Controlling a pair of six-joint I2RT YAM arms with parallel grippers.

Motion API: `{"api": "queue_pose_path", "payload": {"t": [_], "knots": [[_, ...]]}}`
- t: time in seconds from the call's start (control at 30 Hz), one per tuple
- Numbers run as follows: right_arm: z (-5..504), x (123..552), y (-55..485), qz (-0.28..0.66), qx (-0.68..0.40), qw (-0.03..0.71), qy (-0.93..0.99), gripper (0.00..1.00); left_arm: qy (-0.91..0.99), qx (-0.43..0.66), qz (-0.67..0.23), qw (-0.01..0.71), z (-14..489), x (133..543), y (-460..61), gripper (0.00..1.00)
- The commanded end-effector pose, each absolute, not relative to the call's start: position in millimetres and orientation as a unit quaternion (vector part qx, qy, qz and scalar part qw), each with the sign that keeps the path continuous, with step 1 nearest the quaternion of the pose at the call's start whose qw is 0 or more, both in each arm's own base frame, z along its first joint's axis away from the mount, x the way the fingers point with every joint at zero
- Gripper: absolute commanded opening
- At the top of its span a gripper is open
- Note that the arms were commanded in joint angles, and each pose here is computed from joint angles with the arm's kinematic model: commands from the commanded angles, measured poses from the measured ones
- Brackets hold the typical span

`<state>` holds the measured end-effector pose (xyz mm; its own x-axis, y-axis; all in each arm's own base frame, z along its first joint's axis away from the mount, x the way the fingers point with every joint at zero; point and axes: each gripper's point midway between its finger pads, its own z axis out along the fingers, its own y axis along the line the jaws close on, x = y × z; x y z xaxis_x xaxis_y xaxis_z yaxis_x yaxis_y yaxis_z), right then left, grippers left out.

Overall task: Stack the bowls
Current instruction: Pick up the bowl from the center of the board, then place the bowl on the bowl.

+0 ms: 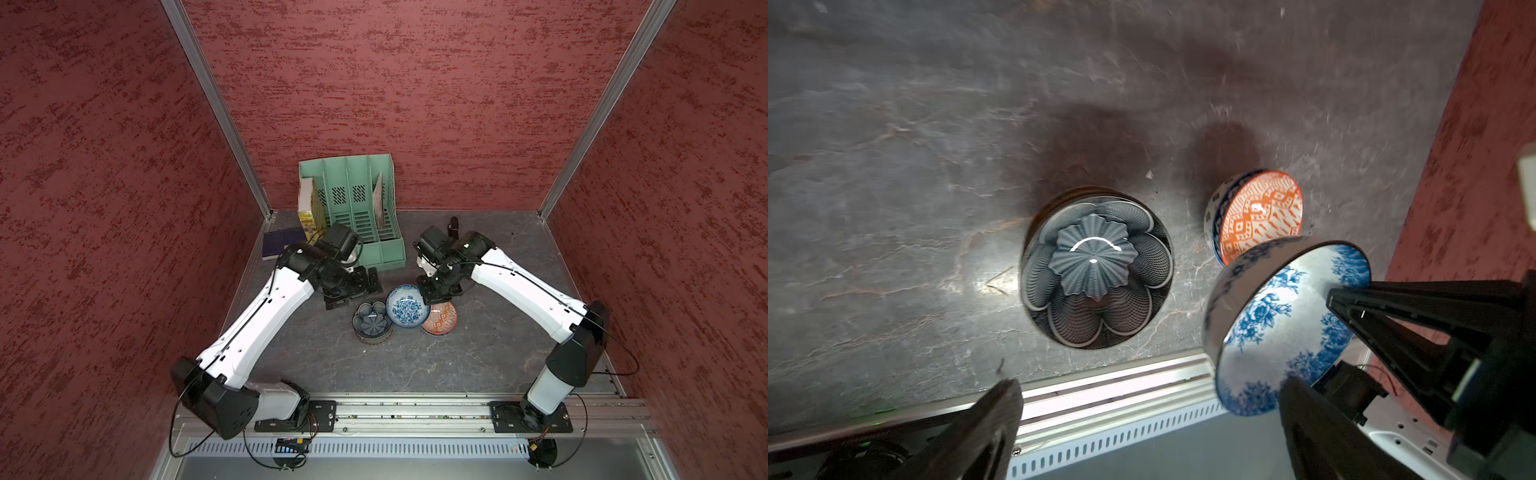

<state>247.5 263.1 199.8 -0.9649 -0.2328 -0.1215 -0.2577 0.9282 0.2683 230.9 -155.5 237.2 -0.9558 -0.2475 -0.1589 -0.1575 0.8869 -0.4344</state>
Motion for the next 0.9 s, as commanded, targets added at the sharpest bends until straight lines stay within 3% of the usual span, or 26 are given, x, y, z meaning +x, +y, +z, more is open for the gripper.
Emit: {"api": "queue_pose_path", "payload": {"t": [0.0,0.23,0.87], "knots": [[199.3,260.7,251.0,0.148,-0.108,0.04,0.982,0.0,0.96,-0.14,-0.217,0.112,228.5,227.7,-131.2,1.0],[175.6,272.6,215.5,0.155,-0.048,0.028,0.986,0.0,0.96,-0.169,-0.197,0.105,201.4,207.5,-95.5,1.0],[124.1,274.8,184.8,0.171,0.016,0.011,0.985,0.0,0.954,-0.183,-0.216,0.101,180.4,198.9,-80.8,1.0]]}}
